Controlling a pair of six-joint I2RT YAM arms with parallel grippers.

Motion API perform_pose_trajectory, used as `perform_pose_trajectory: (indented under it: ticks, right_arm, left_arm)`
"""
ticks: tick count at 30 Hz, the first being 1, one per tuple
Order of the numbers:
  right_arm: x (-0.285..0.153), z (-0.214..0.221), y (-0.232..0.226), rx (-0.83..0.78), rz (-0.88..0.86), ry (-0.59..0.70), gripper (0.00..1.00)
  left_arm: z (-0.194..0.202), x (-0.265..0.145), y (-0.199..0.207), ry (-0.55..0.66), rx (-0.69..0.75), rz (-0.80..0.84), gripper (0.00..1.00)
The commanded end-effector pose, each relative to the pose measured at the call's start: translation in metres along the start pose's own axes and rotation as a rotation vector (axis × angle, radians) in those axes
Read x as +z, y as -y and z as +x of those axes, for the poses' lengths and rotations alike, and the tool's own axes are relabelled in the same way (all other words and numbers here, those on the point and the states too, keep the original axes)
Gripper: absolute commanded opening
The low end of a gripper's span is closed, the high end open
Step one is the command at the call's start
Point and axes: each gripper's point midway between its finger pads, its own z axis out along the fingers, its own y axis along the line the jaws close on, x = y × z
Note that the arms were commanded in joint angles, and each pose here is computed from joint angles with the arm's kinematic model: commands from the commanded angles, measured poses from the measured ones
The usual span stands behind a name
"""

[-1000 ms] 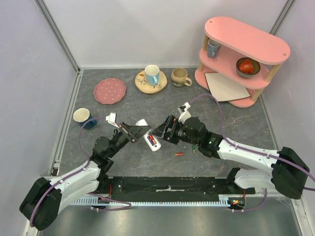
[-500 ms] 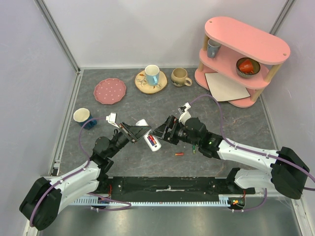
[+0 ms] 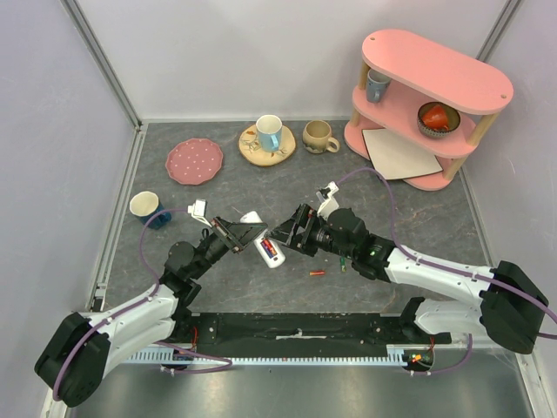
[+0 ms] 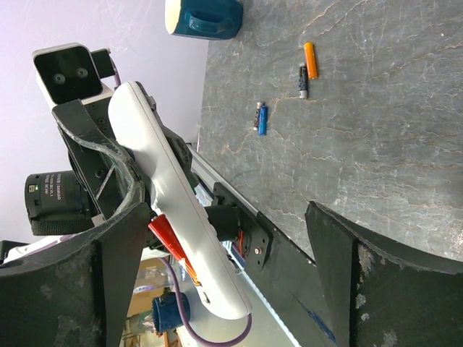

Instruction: Load the batteries into the remote control

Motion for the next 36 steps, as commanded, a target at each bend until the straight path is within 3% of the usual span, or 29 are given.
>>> perform_pose_trajectory:
  ticks: [1,36]
  right_arm:
    - [-0.002,-0.016,-0.028,-0.008,-0.058,0.039,0.97]
    - [0.005,0.009,-0.003,0.014,-0.039,-0.054,0.93]
  left_arm:
    - [-0.009,0.001,0.017,0.035,0.027,0.068,0.02]
    - [-0.021,0.008,0.042,0.066,0.024,0.125,0.02]
